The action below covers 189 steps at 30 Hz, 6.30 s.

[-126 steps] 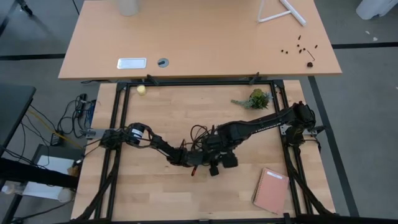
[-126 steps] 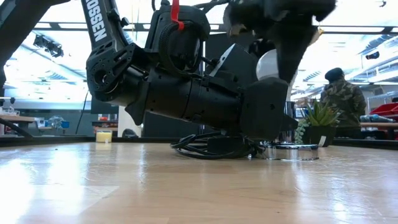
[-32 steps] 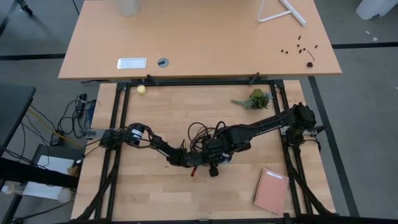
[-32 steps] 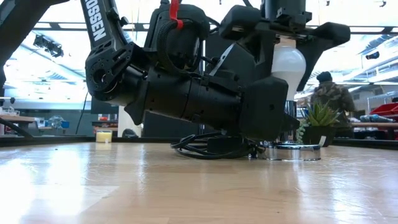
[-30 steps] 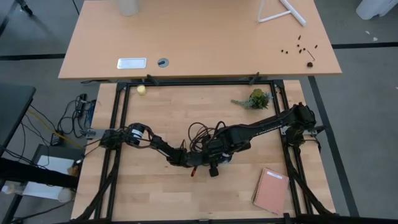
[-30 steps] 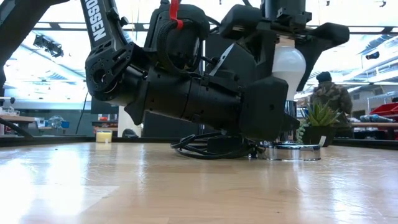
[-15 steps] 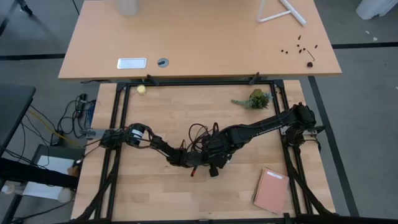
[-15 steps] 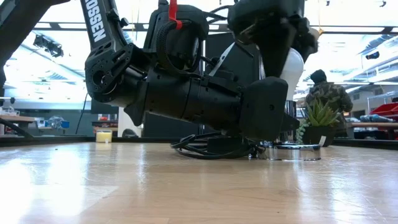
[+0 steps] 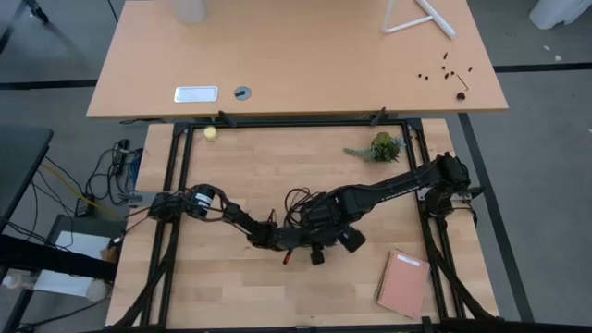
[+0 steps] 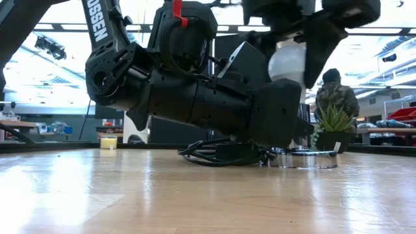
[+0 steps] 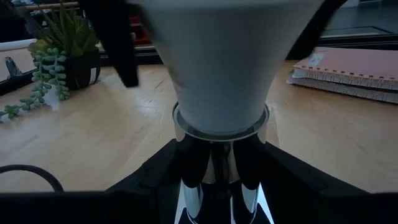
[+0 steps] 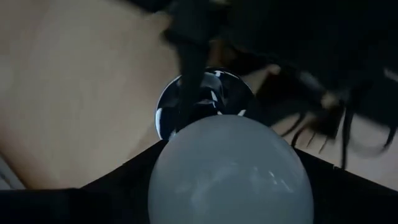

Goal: Screw lightbulb
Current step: Remove the light bulb from the lamp

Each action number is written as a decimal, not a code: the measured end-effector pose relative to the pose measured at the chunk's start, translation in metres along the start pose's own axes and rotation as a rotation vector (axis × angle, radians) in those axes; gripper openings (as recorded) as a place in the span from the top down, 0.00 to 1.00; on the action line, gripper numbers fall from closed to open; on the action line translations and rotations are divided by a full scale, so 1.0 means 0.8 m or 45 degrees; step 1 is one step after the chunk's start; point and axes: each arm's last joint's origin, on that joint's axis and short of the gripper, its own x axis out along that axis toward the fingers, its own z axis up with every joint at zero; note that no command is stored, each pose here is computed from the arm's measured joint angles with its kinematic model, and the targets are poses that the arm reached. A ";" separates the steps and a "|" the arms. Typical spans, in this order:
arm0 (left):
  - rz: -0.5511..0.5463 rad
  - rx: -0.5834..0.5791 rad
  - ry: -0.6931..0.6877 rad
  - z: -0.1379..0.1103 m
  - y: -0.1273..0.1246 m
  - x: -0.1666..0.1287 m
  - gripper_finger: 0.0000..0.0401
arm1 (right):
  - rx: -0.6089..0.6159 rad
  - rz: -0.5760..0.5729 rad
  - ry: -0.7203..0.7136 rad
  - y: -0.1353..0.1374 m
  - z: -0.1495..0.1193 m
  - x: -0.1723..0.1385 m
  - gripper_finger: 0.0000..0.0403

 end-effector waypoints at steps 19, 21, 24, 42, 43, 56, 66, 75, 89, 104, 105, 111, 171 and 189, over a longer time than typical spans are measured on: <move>-0.003 0.063 -0.011 0.001 0.000 0.000 0.53 | -1.511 -0.026 0.062 0.002 -0.001 0.000 0.31; -0.005 0.066 -0.012 0.001 0.000 0.000 0.53 | -1.443 -0.029 0.042 0.003 0.001 0.000 0.30; -0.016 0.073 -0.012 0.001 -0.001 -0.001 0.53 | -1.322 -0.015 -0.002 0.005 0.003 0.000 0.28; -0.024 0.069 -0.010 0.001 -0.004 -0.002 0.53 | -0.116 0.136 0.098 0.015 -0.009 -0.001 0.11; -0.025 0.070 -0.010 0.001 -0.004 -0.002 0.53 | -0.010 0.143 0.099 0.016 -0.009 -0.001 0.10; -0.043 0.059 -0.011 0.001 -0.006 -0.002 0.53 | 1.575 -0.002 0.151 0.017 -0.008 -0.001 0.12; -0.049 0.038 -0.007 0.000 -0.006 -0.003 0.53 | 2.103 0.022 0.044 0.030 0.008 -0.001 0.12; -0.068 0.008 -0.002 0.000 -0.007 -0.003 0.53 | 2.296 -0.103 -0.037 0.034 0.009 -0.002 0.14; -0.059 0.002 -0.001 0.000 -0.007 -0.003 0.53 | 2.332 -0.143 0.018 0.035 0.003 -0.002 0.15; -0.051 0.006 0.002 -0.001 -0.006 -0.002 0.53 | 2.030 -0.126 0.015 0.034 0.005 -0.002 0.35; -0.050 0.008 0.005 -0.001 -0.006 -0.002 0.53 | 1.955 -0.123 0.014 0.034 0.005 -0.002 0.35; -0.048 0.013 0.014 -0.001 -0.006 -0.002 0.53 | 1.348 -0.107 0.005 0.033 0.008 -0.002 0.28; -0.575 0.202 0.040 0.008 0.014 -0.029 0.53 | -1.226 -0.228 0.110 0.019 0.016 -0.008 0.27; 0.113 0.182 0.163 -0.001 0.049 -0.054 0.53 | 0.075 -0.022 0.278 -0.053 -0.061 0.016 0.28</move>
